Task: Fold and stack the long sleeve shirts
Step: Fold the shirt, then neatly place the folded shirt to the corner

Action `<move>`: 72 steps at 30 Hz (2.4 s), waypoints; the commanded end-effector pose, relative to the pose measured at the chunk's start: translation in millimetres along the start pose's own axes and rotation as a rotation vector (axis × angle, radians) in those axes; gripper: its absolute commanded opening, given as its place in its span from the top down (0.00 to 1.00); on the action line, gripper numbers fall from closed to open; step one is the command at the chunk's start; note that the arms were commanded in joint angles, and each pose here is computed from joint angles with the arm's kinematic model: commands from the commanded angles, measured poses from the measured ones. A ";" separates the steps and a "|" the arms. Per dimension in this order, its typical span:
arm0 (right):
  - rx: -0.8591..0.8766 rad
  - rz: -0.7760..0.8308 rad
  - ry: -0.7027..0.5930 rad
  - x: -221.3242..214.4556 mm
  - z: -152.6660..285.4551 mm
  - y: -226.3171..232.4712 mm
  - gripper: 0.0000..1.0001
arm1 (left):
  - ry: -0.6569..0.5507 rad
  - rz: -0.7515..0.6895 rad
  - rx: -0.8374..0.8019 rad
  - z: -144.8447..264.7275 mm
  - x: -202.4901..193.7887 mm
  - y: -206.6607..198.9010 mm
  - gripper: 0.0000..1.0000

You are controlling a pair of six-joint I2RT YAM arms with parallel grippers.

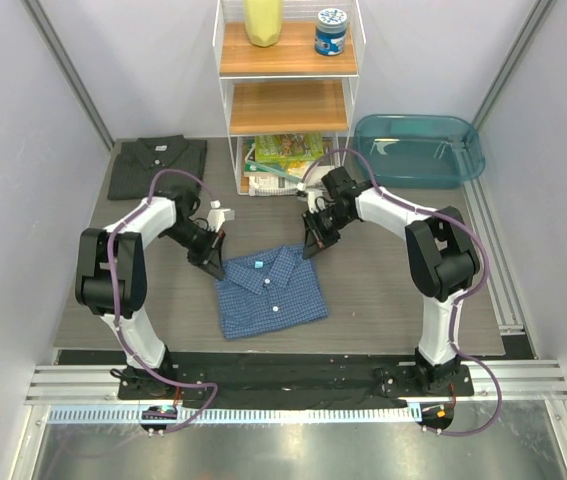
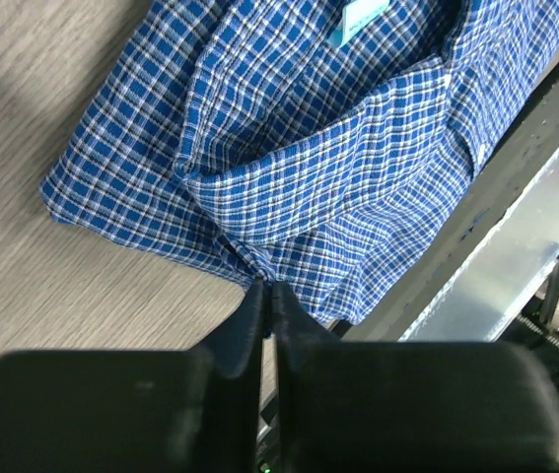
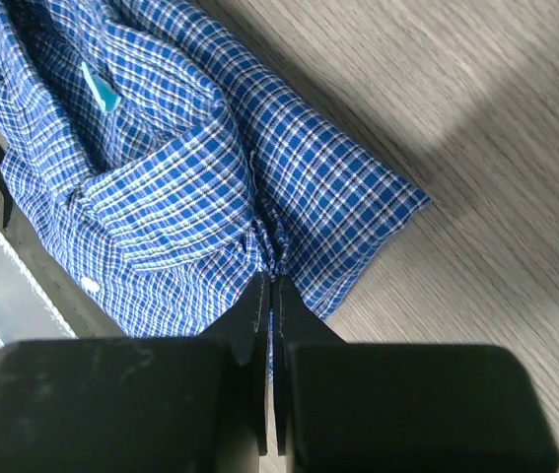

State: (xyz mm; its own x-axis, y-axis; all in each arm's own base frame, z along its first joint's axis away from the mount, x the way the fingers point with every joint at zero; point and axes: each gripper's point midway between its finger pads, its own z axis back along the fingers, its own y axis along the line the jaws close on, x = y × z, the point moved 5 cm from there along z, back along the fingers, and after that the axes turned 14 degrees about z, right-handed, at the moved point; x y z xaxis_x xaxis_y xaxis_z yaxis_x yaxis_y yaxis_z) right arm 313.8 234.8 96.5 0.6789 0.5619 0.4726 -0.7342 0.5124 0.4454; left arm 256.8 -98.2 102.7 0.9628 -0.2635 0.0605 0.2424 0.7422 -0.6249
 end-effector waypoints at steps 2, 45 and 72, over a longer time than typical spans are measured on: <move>-0.072 0.060 -0.104 16.4 36.9 4.4 0.99 | -0.077 -0.058 -0.007 18.3 10.1 -14.4 1.00; -0.227 -0.145 -0.169 -19.7 107.5 -35.8 0.14 | 0.092 -0.478 -0.076 -69.0 104.0 -35.9 0.32; -0.239 -0.160 -0.180 -30.4 116.5 -32.9 0.15 | 0.232 -0.761 0.356 89.8 63.7 31.8 1.00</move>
State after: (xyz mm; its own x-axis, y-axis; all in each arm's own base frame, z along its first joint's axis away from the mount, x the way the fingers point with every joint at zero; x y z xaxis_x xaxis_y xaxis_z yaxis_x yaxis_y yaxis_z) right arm 319.2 126.1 145.3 0.7830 0.3565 0.5097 -0.5689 0.7416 0.3554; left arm 325.7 -95.6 121.5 0.6108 -0.7608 0.2193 0.7739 0.5151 -0.3683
